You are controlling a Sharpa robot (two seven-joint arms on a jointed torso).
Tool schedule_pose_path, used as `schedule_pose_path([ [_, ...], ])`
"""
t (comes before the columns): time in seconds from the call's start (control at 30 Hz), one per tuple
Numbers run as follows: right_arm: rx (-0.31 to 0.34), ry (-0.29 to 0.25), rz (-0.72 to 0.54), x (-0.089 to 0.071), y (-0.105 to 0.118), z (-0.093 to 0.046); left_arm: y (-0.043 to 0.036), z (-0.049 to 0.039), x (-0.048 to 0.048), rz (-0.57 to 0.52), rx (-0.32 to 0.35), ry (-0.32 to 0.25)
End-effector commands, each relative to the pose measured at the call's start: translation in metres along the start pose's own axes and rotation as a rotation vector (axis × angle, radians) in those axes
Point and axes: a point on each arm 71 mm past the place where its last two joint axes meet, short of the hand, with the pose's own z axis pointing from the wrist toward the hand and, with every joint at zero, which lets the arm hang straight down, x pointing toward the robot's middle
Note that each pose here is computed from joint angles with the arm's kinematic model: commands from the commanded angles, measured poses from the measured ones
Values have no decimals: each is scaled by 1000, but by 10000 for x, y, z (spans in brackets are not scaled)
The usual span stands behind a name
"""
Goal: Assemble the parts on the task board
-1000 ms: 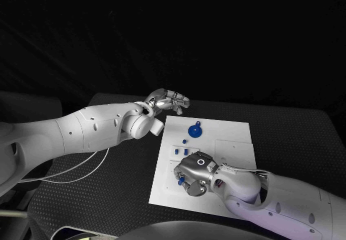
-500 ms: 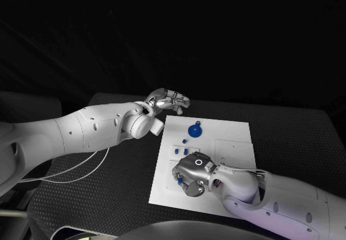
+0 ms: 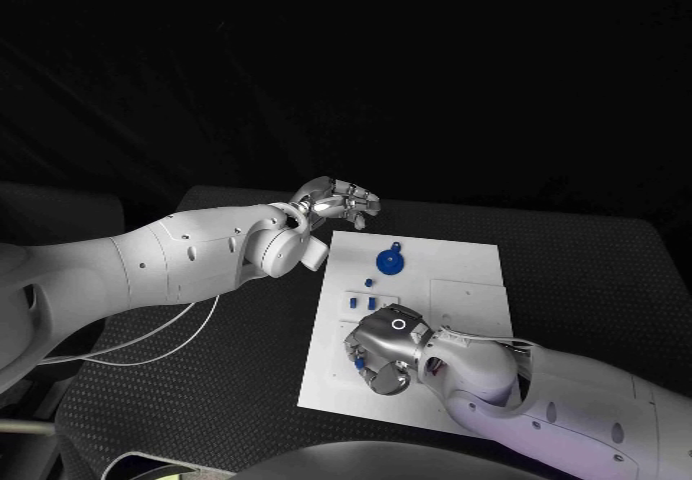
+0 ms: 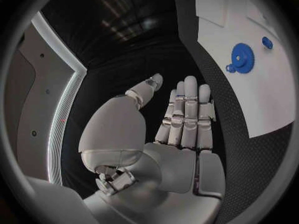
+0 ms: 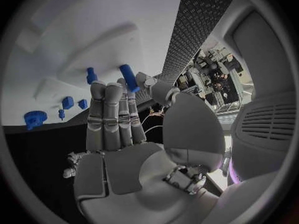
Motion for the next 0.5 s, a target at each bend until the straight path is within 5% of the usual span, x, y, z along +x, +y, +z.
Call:
schedule_pose_path([
  [0.03, -14, 15, 28, 42, 15, -16, -17, 6, 16, -9, 6, 12],
  [0.5, 2, -65, 43, -9, -24, -64, -14, -1, 2, -9, 5, 10],
])
